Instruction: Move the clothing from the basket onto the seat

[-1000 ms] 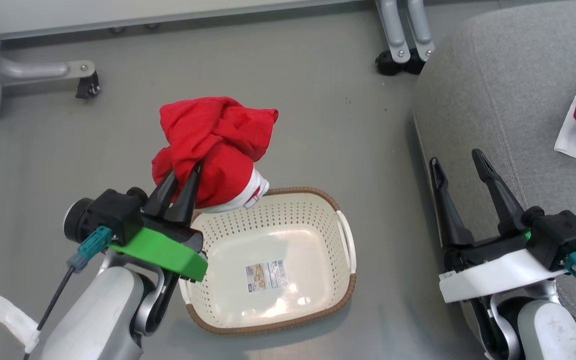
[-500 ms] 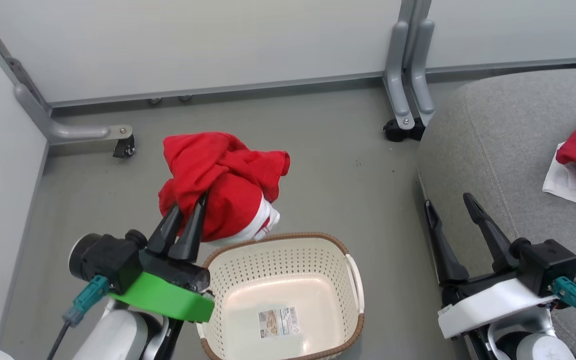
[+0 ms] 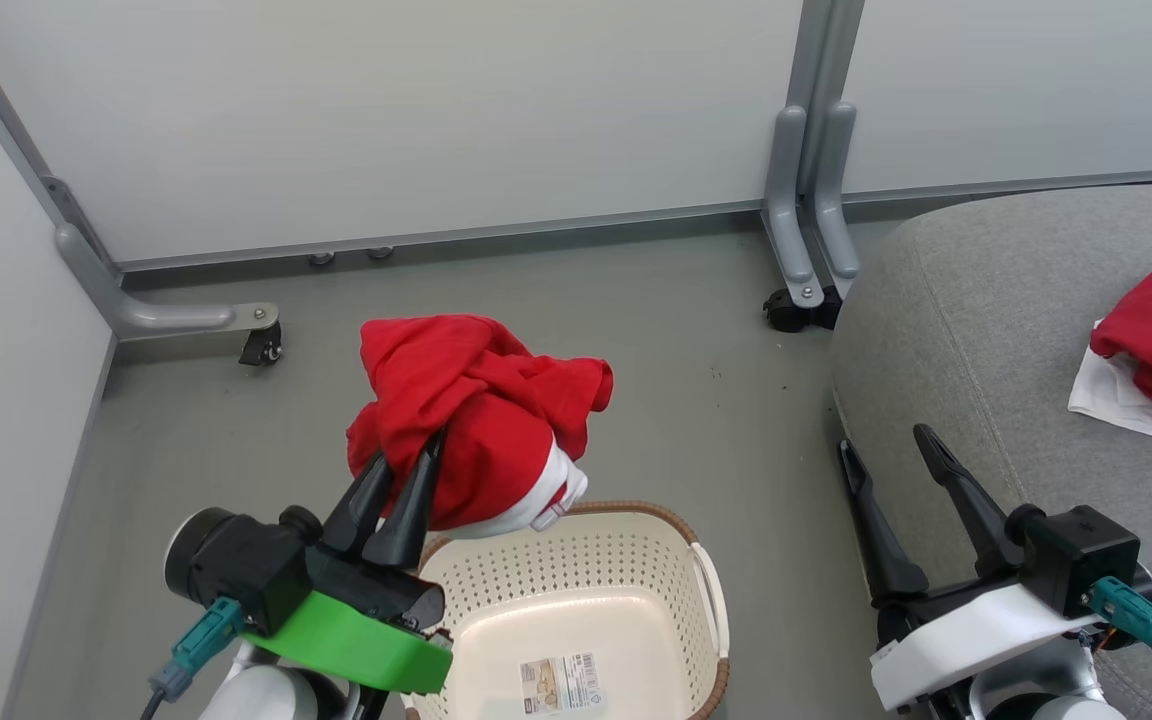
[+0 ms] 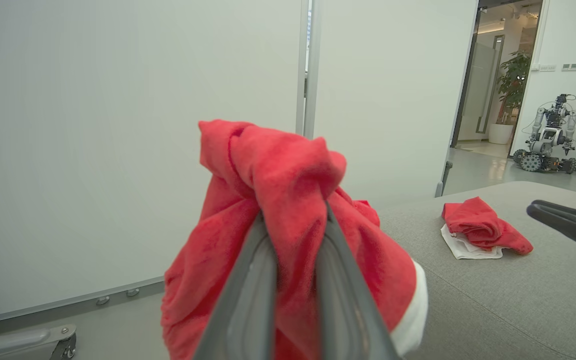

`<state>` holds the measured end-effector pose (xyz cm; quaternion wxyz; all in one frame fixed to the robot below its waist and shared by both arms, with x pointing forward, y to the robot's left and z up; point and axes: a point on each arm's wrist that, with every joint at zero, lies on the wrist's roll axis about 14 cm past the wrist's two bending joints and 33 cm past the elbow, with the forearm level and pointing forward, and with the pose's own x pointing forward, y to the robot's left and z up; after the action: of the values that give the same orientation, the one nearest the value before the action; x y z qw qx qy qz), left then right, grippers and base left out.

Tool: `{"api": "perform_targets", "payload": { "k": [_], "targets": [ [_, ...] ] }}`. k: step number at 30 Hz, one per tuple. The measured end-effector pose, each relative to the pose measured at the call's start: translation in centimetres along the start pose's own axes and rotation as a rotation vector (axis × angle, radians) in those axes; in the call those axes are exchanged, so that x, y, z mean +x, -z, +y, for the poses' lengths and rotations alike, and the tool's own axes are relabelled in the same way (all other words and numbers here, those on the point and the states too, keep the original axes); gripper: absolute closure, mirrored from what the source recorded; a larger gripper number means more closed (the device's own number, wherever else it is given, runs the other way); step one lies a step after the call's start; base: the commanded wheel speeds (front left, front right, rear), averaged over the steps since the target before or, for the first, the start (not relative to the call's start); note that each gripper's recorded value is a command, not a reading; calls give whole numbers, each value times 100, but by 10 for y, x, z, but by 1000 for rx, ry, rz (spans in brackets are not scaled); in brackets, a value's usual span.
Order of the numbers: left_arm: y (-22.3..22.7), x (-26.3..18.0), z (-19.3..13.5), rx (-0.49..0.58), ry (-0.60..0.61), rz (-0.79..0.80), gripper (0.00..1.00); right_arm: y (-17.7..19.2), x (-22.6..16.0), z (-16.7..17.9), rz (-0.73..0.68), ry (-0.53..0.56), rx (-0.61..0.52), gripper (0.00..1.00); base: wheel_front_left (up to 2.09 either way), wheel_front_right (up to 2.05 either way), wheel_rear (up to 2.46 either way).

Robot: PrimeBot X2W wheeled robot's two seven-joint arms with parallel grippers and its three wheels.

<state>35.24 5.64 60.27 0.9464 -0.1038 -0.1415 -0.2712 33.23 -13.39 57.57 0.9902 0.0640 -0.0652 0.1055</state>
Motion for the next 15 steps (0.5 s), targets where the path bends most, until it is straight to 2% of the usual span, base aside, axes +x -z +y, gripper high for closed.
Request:
{"api": "perform_targets", "payload": {
  "k": [12,15],
  "targets": [
    [-2,-3,2,7,-11,-2,100,1,2,5,7,-18,9,0,0,0,0],
    [-3,-2,3,6,-11,-4,100,1,7,20,10,-65,17,0,0,0,0]
  ]
}}
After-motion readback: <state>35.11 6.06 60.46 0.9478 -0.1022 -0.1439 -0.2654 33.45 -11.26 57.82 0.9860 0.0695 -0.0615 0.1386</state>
